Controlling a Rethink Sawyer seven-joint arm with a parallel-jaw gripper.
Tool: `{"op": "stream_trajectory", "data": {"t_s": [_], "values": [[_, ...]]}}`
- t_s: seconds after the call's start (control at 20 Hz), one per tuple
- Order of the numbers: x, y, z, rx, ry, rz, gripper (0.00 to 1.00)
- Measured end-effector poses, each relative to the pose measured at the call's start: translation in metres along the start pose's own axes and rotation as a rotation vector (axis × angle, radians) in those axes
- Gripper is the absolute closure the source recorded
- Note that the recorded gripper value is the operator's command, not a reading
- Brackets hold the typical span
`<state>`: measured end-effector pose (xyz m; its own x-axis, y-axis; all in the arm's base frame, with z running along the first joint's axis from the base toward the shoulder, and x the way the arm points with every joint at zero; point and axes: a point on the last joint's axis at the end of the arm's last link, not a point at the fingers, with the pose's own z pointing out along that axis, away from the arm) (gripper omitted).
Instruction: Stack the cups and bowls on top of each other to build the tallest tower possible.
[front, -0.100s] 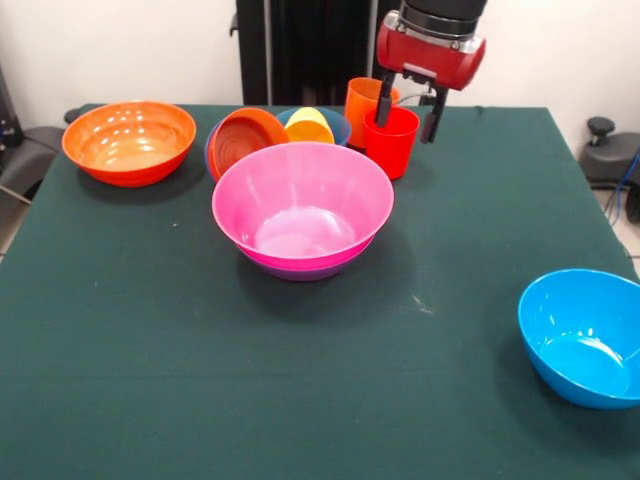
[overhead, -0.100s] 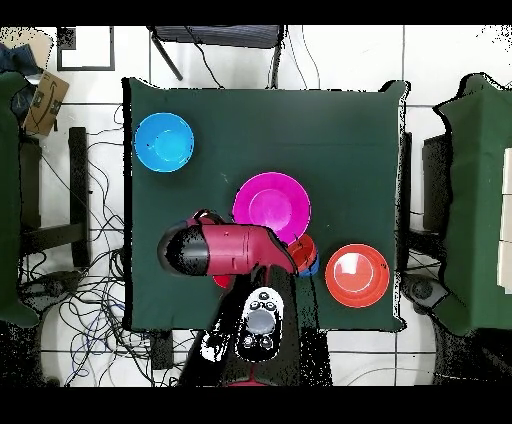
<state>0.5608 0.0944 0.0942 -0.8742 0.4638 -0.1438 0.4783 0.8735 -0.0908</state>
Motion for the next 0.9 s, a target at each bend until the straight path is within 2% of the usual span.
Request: {"op": "stream_trajectory", "data": {"t_s": [0.45, 0.9], "values": [[0.0, -0.001, -0.001, -0.003, 0.012, 0.04, 0.0], [0.019, 0.005, -0.001, -0.001, 0.044, 0.056, 0.0]]}}
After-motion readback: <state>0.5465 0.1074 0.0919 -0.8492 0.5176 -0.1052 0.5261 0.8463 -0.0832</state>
